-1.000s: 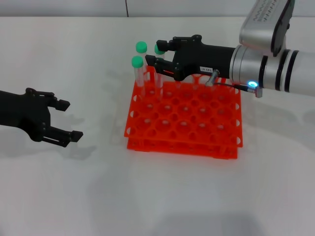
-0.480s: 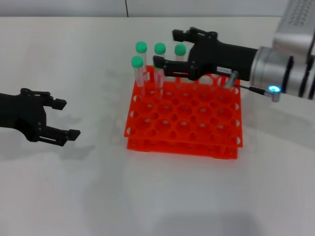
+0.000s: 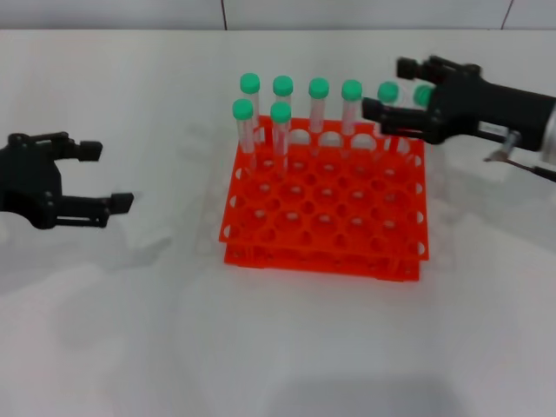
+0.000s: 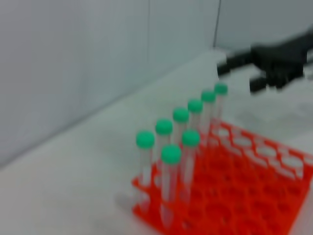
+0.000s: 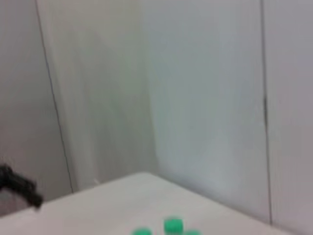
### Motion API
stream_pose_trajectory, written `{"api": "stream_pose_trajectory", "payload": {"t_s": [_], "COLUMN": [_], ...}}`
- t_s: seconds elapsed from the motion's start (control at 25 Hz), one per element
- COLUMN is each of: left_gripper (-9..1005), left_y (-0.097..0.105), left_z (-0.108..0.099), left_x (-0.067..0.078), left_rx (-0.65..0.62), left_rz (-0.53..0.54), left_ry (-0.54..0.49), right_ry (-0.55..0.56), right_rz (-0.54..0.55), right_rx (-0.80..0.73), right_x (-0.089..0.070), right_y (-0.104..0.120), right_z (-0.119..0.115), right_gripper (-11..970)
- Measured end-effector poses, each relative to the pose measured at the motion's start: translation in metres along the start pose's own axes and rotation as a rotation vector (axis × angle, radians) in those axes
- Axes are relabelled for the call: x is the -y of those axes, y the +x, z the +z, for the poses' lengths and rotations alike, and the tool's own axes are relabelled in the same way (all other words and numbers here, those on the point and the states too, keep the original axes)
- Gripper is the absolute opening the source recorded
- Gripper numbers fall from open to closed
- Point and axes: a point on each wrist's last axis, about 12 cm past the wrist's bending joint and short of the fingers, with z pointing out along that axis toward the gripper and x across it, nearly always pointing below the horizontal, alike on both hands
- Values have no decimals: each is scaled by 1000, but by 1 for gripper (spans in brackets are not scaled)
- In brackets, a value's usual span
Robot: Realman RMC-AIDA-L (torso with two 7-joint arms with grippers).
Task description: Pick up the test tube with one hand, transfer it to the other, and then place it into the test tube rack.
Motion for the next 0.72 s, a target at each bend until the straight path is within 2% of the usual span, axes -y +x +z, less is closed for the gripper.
{"api": "stream_pose_trajectory", "payload": {"t_s": [0.24,0.44,0.72], "left_gripper": [890,890,890], "left_y": [6,6,5], "left_z": [-9,-12,-13], "left_x": [6,10,14], "left_rx": [140,196,221], "left_rz": [-12,-11,-4], "left_ry": [-20,-7,20], "right_ry": [-37,-101,-152], "right_rz": [25,-3,-41], "right_rx": [-105,-147,-165], "right_x": [8,5,1], "right_y": [5,4,-2], "right_z": [-28,-48,-56], "right_gripper": [862,860,857]}}
